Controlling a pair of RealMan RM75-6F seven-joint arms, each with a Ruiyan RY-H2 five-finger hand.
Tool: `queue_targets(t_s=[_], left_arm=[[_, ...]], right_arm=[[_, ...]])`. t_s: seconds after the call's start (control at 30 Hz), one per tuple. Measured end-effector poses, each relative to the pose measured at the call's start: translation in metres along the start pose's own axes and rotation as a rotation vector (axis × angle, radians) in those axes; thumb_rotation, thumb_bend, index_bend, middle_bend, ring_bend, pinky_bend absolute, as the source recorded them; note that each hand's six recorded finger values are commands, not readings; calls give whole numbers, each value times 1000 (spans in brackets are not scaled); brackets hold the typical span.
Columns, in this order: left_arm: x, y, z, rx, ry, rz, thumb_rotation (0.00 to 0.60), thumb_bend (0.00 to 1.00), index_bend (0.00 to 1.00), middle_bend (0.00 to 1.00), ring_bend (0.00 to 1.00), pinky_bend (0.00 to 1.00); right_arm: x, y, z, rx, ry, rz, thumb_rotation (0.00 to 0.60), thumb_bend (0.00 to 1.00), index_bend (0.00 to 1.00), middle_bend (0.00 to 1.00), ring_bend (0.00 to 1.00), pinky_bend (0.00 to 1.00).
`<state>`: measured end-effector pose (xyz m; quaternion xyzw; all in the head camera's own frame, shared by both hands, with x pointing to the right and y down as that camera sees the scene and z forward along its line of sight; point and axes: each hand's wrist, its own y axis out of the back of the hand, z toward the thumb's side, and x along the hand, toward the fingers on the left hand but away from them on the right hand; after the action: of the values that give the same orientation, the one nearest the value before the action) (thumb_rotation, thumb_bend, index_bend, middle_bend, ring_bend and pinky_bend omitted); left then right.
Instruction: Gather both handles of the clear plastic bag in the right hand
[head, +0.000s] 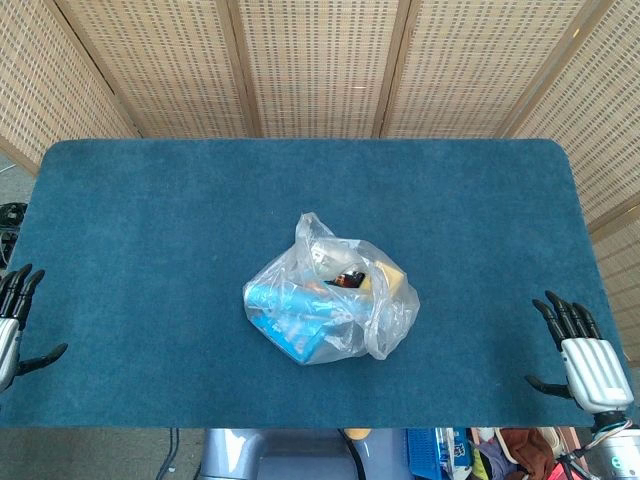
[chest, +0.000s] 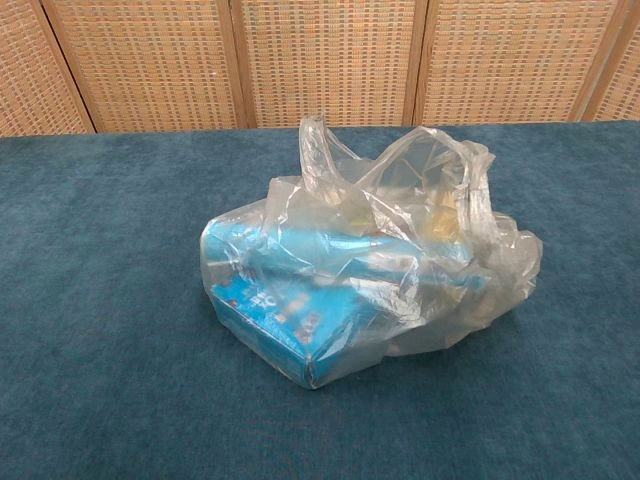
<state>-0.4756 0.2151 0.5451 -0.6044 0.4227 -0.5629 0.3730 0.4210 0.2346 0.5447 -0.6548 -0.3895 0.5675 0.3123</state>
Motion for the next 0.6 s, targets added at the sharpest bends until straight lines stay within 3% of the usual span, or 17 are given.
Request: queue_targets(t_s=[0.23,0.33,0.47,0.6], left_arm=[[-1,1,-1,-3,3,2,600,42,0,0,0,0],[-1,2,-1,-10,2,1,600,42,0,0,0,0],[0,2,-1,-11,3,3,600,42,0,0,0,0],[2,2,-1,-7,10,0,600,44,0,0,0,0]], right_arm=[[-1,7,5,-21,38,-81,600,0,0,0,0,0],[-1,5,6,-41,51,-79,600,0,8,0,0,0],[-4,-3,12,-108,81,-27,600,0,34,36,0,0],[-14,-15,28,-232,148,91,600,0,41,51,0,0]])
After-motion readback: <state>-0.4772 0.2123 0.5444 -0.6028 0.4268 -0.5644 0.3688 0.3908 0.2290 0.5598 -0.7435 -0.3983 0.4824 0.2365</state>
